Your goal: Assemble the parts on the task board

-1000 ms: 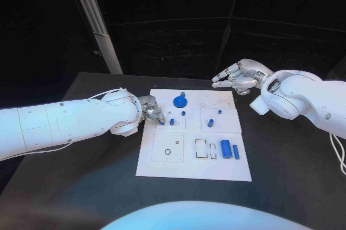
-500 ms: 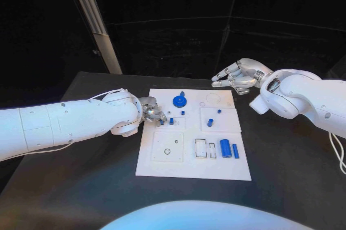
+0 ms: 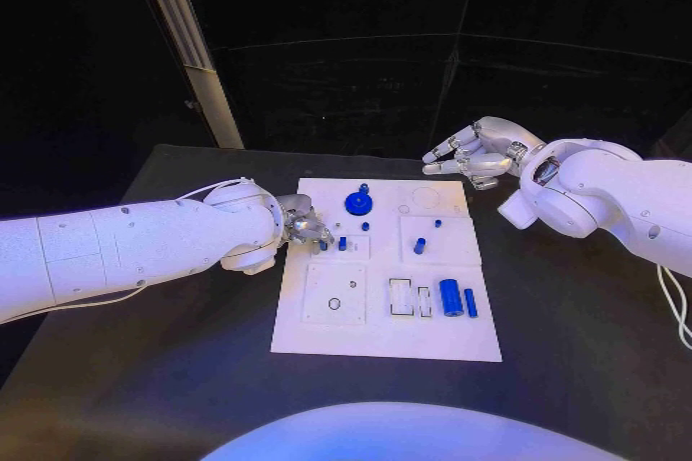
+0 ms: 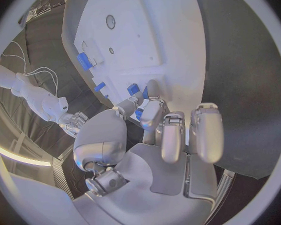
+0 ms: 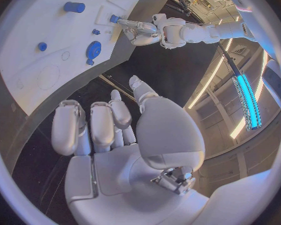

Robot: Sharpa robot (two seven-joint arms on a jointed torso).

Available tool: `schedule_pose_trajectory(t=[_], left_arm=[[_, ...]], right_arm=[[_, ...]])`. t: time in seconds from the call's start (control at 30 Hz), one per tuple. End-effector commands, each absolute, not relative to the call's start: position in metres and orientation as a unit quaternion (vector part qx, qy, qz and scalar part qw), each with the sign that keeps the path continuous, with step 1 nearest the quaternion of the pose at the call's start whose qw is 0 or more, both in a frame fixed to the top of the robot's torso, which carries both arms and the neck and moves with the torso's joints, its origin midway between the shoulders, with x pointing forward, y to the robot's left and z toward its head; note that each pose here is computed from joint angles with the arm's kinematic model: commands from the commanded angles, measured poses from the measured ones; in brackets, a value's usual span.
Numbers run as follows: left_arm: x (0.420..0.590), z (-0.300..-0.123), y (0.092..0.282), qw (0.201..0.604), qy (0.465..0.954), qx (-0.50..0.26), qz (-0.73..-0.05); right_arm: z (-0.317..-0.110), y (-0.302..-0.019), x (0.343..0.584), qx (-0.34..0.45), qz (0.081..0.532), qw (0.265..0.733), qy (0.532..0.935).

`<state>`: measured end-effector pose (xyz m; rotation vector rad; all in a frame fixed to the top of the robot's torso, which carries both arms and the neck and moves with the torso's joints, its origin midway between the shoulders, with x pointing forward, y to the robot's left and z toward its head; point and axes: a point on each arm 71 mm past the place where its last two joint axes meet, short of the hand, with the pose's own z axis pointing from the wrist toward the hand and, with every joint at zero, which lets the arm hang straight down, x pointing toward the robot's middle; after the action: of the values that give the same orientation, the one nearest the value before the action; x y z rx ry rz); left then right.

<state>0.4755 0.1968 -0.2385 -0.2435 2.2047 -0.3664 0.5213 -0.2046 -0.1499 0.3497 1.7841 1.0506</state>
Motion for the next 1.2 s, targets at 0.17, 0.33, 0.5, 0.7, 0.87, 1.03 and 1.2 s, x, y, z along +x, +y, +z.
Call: schedule_pose_trajectory(t=[0.17,0.33,0.5,0.7,0.87,1.03,1.2], left_arm=[[0.475,-0.236,0.201,0.439,0.88,-0.104,-0.148],[0.475,-0.234,0.205,0.446,0.875,-0.109,-0.153],[0.474,-0.232,0.205,0.452,0.869,-0.113,-0.165],[0.473,-0.225,0.209,0.449,0.864,-0.128,-0.187],[0.478,-0.207,0.21,0.459,0.84,-0.144,-0.25],[0.489,-0.188,0.2,0.49,0.794,-0.133,-0.333],[0.501,-0.178,0.175,0.534,0.76,-0.047,-0.367]], right_arm=[[-0.149,-0.204,0.521,0.143,0.438,0.496,0.736],[-0.149,-0.204,0.522,0.143,0.437,0.497,0.736],[-0.149,-0.204,0.522,0.143,0.437,0.497,0.736],[-0.149,-0.204,0.522,0.143,0.437,0.497,0.736],[-0.149,-0.205,0.523,0.144,0.437,0.498,0.735],[-0.149,-0.207,0.524,0.145,0.436,0.502,0.733],[-0.148,-0.207,0.525,0.146,0.437,0.508,0.727]])
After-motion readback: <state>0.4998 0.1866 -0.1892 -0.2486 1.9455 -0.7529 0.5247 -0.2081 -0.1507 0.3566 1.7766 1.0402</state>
